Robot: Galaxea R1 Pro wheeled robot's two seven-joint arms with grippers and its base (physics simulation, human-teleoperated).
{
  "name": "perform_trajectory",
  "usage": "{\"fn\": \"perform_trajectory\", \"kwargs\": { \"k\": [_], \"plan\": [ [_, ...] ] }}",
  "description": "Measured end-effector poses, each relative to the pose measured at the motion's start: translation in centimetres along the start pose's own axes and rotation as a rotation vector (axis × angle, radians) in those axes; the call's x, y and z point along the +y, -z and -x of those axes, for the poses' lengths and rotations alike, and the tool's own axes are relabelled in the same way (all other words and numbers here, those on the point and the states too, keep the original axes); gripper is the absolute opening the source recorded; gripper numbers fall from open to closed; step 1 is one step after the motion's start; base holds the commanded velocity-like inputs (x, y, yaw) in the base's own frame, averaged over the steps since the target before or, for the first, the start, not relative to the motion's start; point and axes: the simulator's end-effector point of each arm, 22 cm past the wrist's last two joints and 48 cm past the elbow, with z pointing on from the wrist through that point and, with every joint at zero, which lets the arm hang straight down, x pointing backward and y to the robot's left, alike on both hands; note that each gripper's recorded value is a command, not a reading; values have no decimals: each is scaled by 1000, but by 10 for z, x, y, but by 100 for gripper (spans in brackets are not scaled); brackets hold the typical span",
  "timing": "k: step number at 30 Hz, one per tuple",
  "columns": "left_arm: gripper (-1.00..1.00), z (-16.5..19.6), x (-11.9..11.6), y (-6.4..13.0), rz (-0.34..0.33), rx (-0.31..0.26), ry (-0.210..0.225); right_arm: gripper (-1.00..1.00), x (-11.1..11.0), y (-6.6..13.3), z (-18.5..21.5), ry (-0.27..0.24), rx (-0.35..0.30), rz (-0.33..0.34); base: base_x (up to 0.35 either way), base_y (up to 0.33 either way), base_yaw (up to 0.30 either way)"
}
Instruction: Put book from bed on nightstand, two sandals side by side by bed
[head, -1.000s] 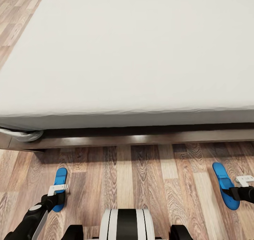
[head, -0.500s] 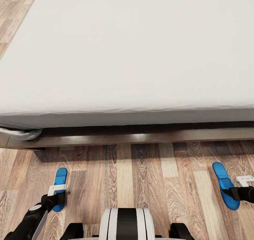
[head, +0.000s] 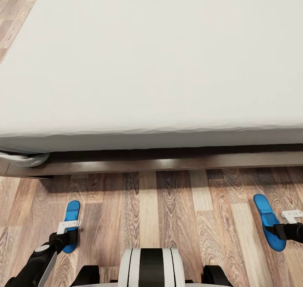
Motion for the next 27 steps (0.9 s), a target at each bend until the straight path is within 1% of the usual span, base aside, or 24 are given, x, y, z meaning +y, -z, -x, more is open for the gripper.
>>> {"fn": "perform_trajectory", "kwargs": {
  "k": [9, 13, 24, 27],
  "plan": [
    [-100, 0, 0, 0, 0, 0, 0, -100, 0, 0, 0, 0, 0, 0, 0, 0, 0],
    [-100, -8, 0, -4, 1, 16, -3, -100, 1, -6, -6, 2, 17, 1, 0, 0, 0],
    [-100, -8, 0, -4, 1, 16, -2, -100, 1, -6, -6, 1, 16, 2, 0, 0, 0],
    [-100, -10, 0, -6, 2, 21, -3, -100, 2, -9, -8, 2, 23, 2, 0, 0, 0]
  ]
}}
